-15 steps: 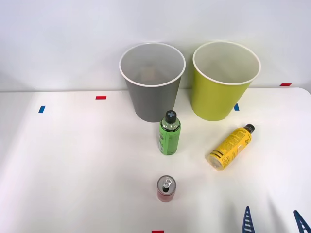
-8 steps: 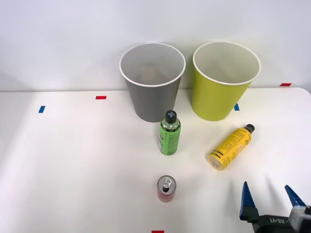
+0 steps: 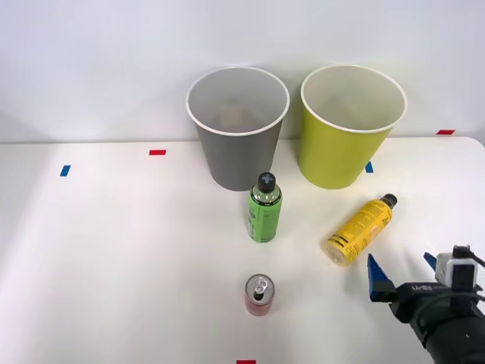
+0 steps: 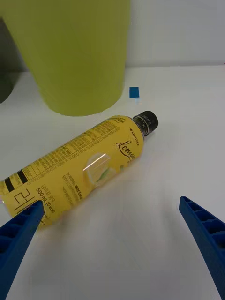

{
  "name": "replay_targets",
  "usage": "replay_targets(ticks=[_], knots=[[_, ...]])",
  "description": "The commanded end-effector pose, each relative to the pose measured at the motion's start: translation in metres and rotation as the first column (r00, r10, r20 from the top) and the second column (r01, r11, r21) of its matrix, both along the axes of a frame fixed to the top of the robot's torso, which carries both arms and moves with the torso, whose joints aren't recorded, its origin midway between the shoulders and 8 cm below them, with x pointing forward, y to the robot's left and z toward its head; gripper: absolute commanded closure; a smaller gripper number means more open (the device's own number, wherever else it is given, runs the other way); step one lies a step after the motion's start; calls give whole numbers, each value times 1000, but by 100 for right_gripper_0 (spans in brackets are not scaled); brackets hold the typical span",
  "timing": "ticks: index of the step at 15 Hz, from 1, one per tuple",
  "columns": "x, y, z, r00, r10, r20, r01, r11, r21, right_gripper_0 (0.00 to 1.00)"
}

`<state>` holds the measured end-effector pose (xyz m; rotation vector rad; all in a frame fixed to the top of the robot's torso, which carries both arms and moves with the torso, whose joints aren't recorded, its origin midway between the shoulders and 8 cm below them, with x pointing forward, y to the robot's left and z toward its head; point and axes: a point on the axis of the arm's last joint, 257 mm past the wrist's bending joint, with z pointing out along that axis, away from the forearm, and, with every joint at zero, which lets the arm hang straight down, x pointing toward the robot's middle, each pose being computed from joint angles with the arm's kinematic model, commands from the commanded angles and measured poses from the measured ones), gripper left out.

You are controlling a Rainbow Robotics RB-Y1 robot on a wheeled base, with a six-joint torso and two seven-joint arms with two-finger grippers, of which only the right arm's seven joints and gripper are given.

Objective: Put cans in the gray bin, plastic bottles in the light green bin

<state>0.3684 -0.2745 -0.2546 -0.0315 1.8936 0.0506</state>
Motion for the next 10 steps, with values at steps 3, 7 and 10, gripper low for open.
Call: replay_targets(ticks=[3,7,10], knots=[[0,2,36,963,-79,-257,86,996,17,0],[6,15,39,913,-131,-385,196,971,136,0],[11,17,43,890,-152,-429,253,949,189,0]])
